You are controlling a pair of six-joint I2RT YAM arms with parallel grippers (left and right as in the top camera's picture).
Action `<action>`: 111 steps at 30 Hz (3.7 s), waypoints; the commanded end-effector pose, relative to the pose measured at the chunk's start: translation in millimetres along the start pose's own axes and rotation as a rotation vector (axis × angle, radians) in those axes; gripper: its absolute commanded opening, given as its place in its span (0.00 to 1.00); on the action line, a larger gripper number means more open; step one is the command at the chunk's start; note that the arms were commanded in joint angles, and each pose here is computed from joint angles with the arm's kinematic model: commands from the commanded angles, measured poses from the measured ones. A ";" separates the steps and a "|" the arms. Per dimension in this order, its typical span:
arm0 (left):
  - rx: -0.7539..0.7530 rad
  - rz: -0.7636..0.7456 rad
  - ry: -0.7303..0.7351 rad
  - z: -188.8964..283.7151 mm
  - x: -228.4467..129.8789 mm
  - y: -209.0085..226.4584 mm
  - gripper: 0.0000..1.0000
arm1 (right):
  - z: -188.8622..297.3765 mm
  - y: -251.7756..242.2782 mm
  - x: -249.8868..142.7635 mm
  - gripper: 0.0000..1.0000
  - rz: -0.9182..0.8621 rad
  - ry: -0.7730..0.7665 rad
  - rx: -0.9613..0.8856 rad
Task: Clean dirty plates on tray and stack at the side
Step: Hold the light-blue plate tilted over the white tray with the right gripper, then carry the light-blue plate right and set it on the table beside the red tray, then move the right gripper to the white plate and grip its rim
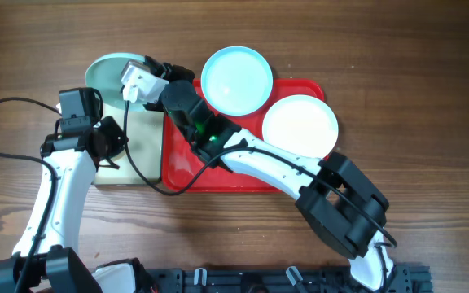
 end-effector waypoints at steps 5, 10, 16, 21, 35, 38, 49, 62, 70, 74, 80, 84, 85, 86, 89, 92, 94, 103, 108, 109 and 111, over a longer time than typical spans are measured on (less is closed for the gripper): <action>-0.016 -0.004 -0.013 4.0 1.3 0.7 0.04 | -3.4 0.7 -1.8 0.04 -0.040 0.022 -0.022; -0.016 -0.004 -0.013 4.0 1.4 0.6 0.04 | -3.2 1.5 -3.9 0.04 -0.022 0.042 -0.025; -0.016 -0.004 -0.013 4.0 1.3 0.7 0.04 | -4.9 -6.2 -19.1 0.04 -0.268 0.120 -0.085; -0.016 -0.004 -0.013 4.0 1.3 0.7 0.04 | -8.2 -6.9 -45.0 0.04 -0.488 0.209 -0.067; -0.016 -0.004 -0.013 4.0 1.3 0.7 0.04 | -1.1 -42.0 -86.1 0.04 -0.918 0.281 0.192; -0.016 -0.004 -0.013 4.0 1.3 0.7 0.04 | 4.4 -63.8 -98.6 0.04 -1.065 0.272 0.280; -0.016 -0.004 -0.013 4.0 1.3 0.7 0.04 | 53.4 -144.4 -245.2 0.04 -1.443 0.586 0.238; -0.016 -0.004 -0.013 4.0 1.3 0.7 0.04 | 177.5 -218.4 -401.4 0.04 -1.711 0.901 -0.133; -0.016 -0.004 -0.013 4.0 1.3 0.7 0.04 | 242.9 -218.5 -446.4 0.04 -1.555 1.241 -0.350; -0.016 -0.004 -0.013 4.0 1.3 0.7 0.04 | 250.3 -203.3 -454.2 0.04 -1.511 1.325 -0.360; -0.016 -0.005 -0.013 3.9 1.2 0.8 0.04 | 250.2 -191.1 -457.1 0.04 -1.507 1.335 -0.344; -0.016 -0.004 -0.013 4.0 1.3 0.7 0.04 | 248.8 -187.7 -454.1 0.04 -1.504 1.349 -0.324; -0.016 -0.004 -0.013 3.9 1.2 0.7 0.04 | 248.6 -186.0 -452.9 0.04 -1.504 1.357 -0.315; -0.016 -0.005 -0.013 4.0 1.3 0.7 0.04 | 248.6 -184.9 -452.1 0.04 -1.505 1.362 -0.310; -0.016 -0.004 -0.012 3.9 1.2 0.8 0.04 | 248.5 -183.2 -450.8 0.04 -1.506 1.371 -0.301; -0.016 -0.004 -0.012 3.9 1.2 0.8 0.04 | 249.3 -182.1 -450.3 0.06 -1.508 1.379 -0.296; -0.016 -0.005 -0.012 3.9 1.2 0.8 0.04 | 249.9 -181.3 -449.9 0.10 -1.509 1.384 -0.292; -0.016 -0.004 -0.013 3.9 1.3 0.7 0.04 | 226.5 -174.8 -430.9 0.39 -1.470 1.163 0.039; -0.016 -0.005 -0.013 3.9 1.2 0.7 0.04 | 203.3 -159.4 -408.3 0.43 -1.342 1.120 0.193; -0.016 -0.005 -0.013 4.0 1.3 0.7 0.04 | 198.3 -153.4 -401.3 0.43 -1.321 1.122 0.230; -0.016 -0.005 -0.013 3.9 1.2 0.7 0.04 | 191.8 -141.1 -387.9 0.43 -1.308 1.144 0.292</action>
Point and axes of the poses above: each gripper's point midway between its finger pads, its own z axis back along the fingers, its own y axis along the line the jaws close on, x = y × z, the point moved 8 cm from there along z, back along the fingers, and after that the axes turned 11 degrees about z, right-handed, at the moved point
